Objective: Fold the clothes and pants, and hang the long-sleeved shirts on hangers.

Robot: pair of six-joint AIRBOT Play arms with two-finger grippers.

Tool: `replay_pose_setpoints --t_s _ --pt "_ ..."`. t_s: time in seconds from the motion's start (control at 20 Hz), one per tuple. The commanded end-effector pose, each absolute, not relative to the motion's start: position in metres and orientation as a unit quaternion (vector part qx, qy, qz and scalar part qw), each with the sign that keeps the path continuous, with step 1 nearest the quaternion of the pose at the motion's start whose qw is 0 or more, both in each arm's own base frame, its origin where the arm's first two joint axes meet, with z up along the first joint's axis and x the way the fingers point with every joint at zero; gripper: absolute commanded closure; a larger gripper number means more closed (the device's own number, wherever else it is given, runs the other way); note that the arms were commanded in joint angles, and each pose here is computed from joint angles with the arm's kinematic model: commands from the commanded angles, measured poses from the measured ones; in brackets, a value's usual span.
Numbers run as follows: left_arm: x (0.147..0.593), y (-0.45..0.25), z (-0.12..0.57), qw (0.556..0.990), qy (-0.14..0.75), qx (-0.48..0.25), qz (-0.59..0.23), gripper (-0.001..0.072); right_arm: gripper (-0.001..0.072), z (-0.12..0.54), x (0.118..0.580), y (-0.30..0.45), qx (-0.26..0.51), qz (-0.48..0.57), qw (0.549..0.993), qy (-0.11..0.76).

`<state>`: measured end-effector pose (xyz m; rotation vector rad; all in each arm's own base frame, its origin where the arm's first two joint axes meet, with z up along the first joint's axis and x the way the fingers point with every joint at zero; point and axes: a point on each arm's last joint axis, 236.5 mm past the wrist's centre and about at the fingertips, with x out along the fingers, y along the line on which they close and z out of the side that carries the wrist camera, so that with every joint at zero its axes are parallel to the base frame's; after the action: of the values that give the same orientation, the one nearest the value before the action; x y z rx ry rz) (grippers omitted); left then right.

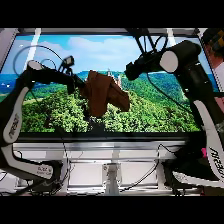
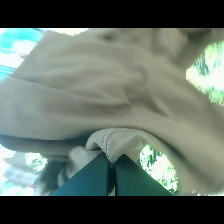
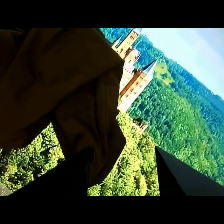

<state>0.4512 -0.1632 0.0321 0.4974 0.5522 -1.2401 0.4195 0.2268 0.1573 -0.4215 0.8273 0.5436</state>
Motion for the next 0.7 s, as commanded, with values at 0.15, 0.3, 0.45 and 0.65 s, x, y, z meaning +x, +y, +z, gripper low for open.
replay_pose_setpoints --t_s 0.15,0.3,0.45,0.65 --pt "0.438 -0.149 0.126 0.824 0.296 0.110 -0.470 0.0690 0.0288 0.081 0.383 0.269 -0.105 0.327 0.815 0.467" --pt "0.431 -0.150 0.145 0.832 0.286 0.108 -0.463 0.0690 0.0287 0.076 0.386 0.294 -0.036 0.344 0.822 0.452" --pt "0.429 -0.146 0.152 0.836 0.281 0.116 -0.458 0.0690 0.0287 0.064 0.393 0.298 -0.024 0.339 0.824 0.454" --pt "0.428 -0.121 0.142 0.841 0.322 0.130 -0.414 0.0689 0.0287 0.034 0.398 0.295 -0.038 0.328 0.814 0.478"
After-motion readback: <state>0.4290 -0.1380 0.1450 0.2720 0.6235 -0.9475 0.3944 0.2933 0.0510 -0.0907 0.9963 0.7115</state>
